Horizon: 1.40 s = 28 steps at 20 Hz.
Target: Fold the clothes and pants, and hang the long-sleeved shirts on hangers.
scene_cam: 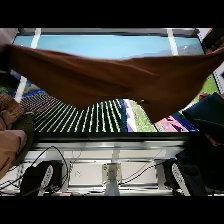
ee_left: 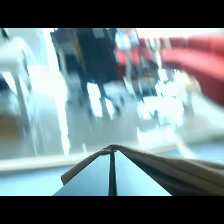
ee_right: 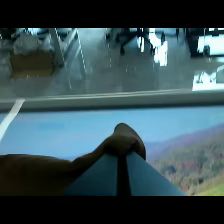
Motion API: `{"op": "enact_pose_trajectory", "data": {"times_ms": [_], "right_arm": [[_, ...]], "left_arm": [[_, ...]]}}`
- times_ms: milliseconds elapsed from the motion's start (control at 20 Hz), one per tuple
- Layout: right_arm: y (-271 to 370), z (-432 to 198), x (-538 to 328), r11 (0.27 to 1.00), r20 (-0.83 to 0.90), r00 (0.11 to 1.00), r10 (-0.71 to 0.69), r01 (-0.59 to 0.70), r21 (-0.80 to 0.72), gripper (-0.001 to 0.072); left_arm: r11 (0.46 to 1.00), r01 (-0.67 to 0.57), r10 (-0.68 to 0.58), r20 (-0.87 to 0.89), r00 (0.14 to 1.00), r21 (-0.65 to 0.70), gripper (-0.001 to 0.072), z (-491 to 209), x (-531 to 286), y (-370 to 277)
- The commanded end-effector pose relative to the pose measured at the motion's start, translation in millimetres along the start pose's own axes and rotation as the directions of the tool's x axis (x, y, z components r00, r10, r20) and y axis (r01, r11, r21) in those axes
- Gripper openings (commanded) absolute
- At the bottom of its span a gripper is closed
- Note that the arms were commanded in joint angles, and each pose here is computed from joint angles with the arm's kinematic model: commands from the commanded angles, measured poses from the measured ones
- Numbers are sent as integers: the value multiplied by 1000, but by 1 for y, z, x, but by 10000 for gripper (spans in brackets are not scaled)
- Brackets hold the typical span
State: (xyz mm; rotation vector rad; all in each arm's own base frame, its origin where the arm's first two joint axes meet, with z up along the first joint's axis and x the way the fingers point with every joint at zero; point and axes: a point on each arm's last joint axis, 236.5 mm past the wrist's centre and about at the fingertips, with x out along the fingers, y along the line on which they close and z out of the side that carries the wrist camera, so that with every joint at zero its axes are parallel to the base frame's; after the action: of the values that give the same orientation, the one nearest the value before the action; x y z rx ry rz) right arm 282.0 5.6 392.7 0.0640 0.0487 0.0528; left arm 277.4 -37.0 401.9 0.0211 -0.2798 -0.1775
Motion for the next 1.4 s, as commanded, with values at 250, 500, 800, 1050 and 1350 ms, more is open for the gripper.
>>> {"op": "enact_pose_trajectory", "data": {"times_ms": [250, 500, 800, 1050, 1350], "right_arm": [[74, 32, -102, 976, -2, 976, 219, -219, 2, 13], [81, 11, -88, 965, -88, 961, 263, -260, 43, 13], [48, -97, 20, 962, -369, 897, 244, -175, 209, 14], [0, -212, 134, 939, -501, 848, 175, 9, 343, 14], [-43, -313, 235, 811, -509, 855, 104, 223, 541, 14]], "left_arm": [[995, -98, 97, 417, 904, -19, 22, 130, -109, -1], [1000, 2, 4, 247, 969, -24, 22, 85, -70, -17], [956, 160, -240, -344, 908, -244, 23, -112, 34, -41], [946, 113, -285, -610, 740, -304, 24, -280, 89, -42], [984, -53, -63, -605, 794, -171, 25, -368, 144, -36]]}}
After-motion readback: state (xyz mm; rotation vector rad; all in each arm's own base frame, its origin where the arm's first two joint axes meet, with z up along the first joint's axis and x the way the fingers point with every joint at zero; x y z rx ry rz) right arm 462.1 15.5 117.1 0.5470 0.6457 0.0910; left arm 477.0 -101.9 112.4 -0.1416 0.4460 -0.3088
